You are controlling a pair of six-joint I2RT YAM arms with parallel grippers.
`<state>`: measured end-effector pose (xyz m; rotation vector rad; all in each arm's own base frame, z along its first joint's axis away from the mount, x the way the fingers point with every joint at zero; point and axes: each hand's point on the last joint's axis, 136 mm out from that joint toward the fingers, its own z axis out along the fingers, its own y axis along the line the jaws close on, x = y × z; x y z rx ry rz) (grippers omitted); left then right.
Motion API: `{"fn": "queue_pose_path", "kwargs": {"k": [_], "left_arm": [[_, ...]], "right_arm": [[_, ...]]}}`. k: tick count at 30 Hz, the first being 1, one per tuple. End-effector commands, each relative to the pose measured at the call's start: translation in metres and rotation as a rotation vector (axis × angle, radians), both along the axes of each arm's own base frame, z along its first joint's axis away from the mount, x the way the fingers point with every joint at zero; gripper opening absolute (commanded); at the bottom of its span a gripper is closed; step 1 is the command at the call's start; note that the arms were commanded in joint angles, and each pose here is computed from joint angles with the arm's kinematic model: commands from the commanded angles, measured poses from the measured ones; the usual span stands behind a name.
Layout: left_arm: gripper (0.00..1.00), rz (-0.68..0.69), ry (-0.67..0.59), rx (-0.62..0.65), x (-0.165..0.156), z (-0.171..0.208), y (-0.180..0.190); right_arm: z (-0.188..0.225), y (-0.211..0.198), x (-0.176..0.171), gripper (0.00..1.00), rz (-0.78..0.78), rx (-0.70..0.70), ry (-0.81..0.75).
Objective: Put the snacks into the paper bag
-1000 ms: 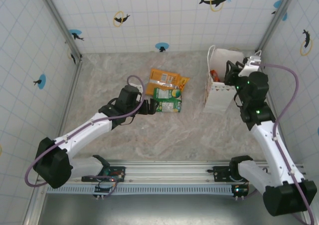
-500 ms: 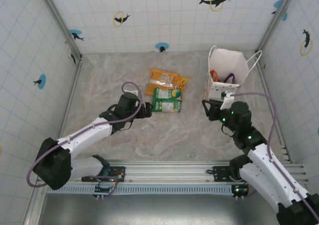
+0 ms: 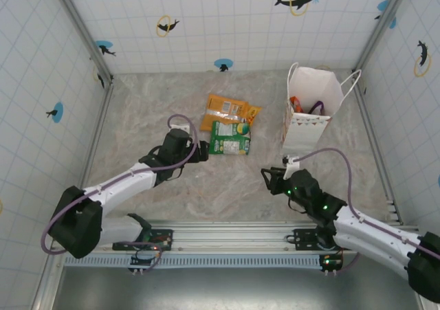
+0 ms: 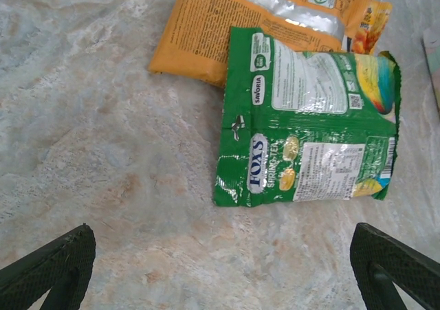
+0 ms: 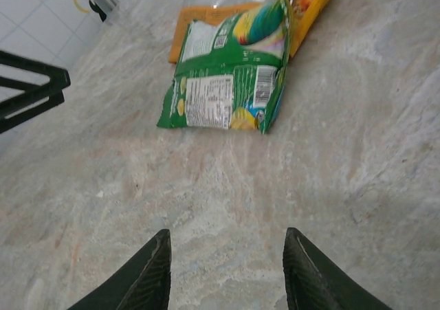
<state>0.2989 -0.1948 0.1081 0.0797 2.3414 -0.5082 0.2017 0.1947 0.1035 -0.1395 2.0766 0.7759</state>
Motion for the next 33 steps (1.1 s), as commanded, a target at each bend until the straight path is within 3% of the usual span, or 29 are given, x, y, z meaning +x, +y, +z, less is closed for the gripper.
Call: {"fn": "queue_pose_path", "kwargs": {"k": [1, 33], "left_arm": [[0.96, -0.038, -0.005, -0.015, 0.005, -0.006, -0.004], [0.77, -0.127, 0.199, -0.336, 0.013, -0.047, -0.012]], "right_arm": [[0.017, 0.001, 0.011, 0.47, -0.092, 0.09, -0.071], [-0.004, 0.033, 0.03, 0.47, -0.202, 0.293, 0.07]]}}
